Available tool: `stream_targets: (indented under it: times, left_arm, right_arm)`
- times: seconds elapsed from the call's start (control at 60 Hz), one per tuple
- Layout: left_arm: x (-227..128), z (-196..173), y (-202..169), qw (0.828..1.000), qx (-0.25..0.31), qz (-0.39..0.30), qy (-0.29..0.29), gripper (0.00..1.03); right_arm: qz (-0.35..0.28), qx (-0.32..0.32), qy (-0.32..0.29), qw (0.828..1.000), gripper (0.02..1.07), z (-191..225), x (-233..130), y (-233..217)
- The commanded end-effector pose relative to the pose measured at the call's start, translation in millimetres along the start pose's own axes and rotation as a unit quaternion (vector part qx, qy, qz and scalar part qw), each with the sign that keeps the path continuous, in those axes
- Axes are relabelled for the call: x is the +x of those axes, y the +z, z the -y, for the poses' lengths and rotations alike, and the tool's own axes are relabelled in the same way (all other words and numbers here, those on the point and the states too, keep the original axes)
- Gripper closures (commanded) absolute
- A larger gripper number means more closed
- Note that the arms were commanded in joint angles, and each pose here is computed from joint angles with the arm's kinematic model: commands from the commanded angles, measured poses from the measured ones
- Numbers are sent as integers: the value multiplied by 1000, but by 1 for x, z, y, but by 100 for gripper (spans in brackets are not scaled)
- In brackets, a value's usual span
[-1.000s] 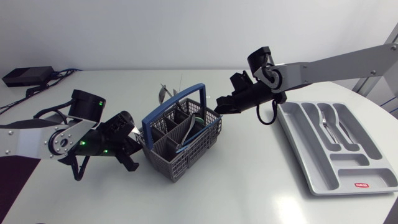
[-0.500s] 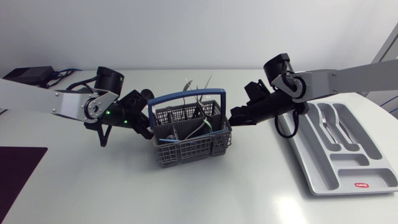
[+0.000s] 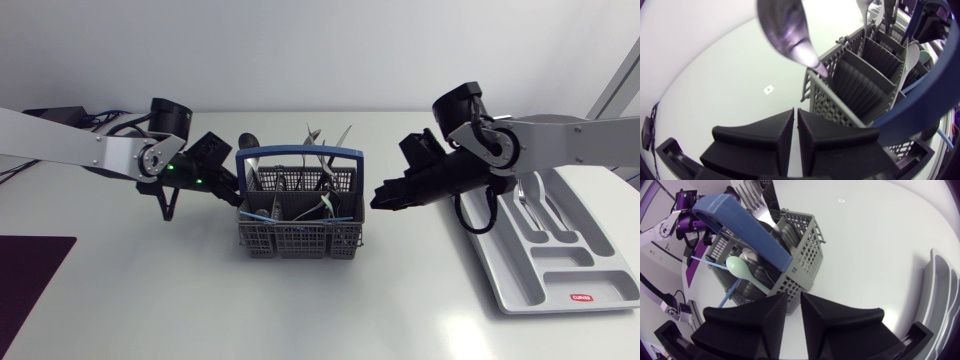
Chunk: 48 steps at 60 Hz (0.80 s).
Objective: Sort the cutlery from the basket into the organizer compartments.
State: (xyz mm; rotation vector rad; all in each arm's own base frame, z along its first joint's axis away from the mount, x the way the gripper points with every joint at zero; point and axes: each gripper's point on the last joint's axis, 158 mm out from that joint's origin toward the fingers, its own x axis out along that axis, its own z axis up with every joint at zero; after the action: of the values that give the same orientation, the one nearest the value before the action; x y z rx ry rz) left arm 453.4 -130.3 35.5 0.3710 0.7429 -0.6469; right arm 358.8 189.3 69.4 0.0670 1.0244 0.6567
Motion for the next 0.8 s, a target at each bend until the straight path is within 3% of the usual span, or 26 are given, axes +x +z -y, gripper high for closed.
stream_targets:
  times: [0.0, 0.183, 0.4, 0.683, 0.783]
  left_arm:
    - [-28, -8, -5, 1000, -18, 4, 6, 82]
    - [-88, 8, -3, 998, -53, 4, -40, 78]
    - [-141, 59, 1, 990, -62, -8, -130, 75]
    - [-153, 113, 15, 983, -37, -14, -182, 75]
    - [-148, 127, 17, 980, -27, -19, -197, 75]
  right_arm:
    - [8, -13, -15, 1000, 53, 4, -11, -6]
    - [29, -26, -26, 999, 45, 5, -35, -8]
    - [27, -42, -24, 998, 35, -5, -50, -19]
    - [34, -56, -20, 998, 32, -19, -70, -22]
    - [31, -62, -16, 997, 27, -25, -72, -26]
